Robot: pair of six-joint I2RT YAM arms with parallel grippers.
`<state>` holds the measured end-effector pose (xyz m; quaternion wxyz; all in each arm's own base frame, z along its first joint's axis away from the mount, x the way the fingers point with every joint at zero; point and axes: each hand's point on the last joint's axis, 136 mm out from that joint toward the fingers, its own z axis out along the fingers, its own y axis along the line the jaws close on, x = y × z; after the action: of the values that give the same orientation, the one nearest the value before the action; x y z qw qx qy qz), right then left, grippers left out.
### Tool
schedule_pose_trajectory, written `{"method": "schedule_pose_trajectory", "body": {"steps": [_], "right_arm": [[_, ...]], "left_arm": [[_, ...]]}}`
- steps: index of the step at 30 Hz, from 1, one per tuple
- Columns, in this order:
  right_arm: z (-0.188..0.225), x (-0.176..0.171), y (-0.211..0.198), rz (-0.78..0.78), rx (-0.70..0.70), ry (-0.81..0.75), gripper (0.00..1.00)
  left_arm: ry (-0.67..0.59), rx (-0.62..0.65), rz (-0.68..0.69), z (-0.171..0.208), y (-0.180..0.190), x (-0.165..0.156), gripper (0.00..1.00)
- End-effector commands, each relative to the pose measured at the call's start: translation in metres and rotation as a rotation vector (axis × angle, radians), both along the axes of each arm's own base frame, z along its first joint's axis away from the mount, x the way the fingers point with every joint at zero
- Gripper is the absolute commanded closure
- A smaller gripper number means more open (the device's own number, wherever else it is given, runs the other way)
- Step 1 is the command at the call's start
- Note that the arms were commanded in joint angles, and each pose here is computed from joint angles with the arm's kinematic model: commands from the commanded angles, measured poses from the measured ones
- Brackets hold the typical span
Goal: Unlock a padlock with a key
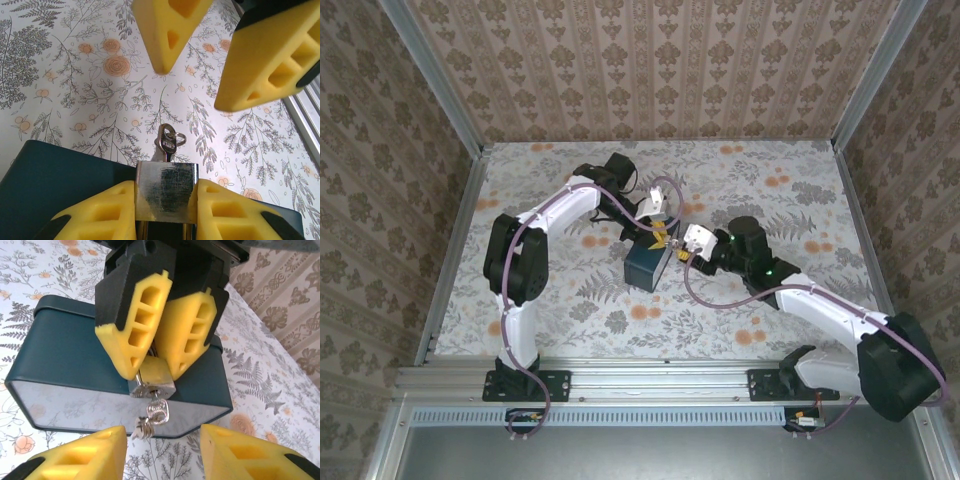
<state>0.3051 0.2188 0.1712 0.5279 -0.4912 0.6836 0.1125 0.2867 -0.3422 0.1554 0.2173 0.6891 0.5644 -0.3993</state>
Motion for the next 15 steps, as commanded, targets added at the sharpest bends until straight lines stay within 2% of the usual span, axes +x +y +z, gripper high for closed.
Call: {"method": "schedule_pose_trajectory", "body": {"steps": [1, 4, 9, 11, 15], "right_arm": [[0.001, -0.008, -0.004, -0.020, 0.139, 0.195, 0.58], [0.010, 0.008, -0.011, -0.114, 0.285, 0.367, 0.64], [0.010, 0.011, 0.005, -0.093, 0.451, 0.623, 0.68], [0.009, 0.012, 0.012, -0.081, 0.493, 0.706, 0.69], [-0.006, 0.012, 0.017, -0.085, 0.485, 0.818, 0.69]], "left_arm": [[0.005, -0.010, -0.010, 0.004, 0.000, 0.000, 0.76], [0.006, -0.012, -0.010, 0.004, 0.000, 0.000, 0.76], [0.006, -0.015, -0.012, 0.003, -0.002, -0.001, 0.76], [0.006, -0.011, -0.013, 0.002, -0.002, -0.002, 0.76], [0.003, -0.011, -0.012, 0.003, -0.002, -0.002, 0.76]]}}
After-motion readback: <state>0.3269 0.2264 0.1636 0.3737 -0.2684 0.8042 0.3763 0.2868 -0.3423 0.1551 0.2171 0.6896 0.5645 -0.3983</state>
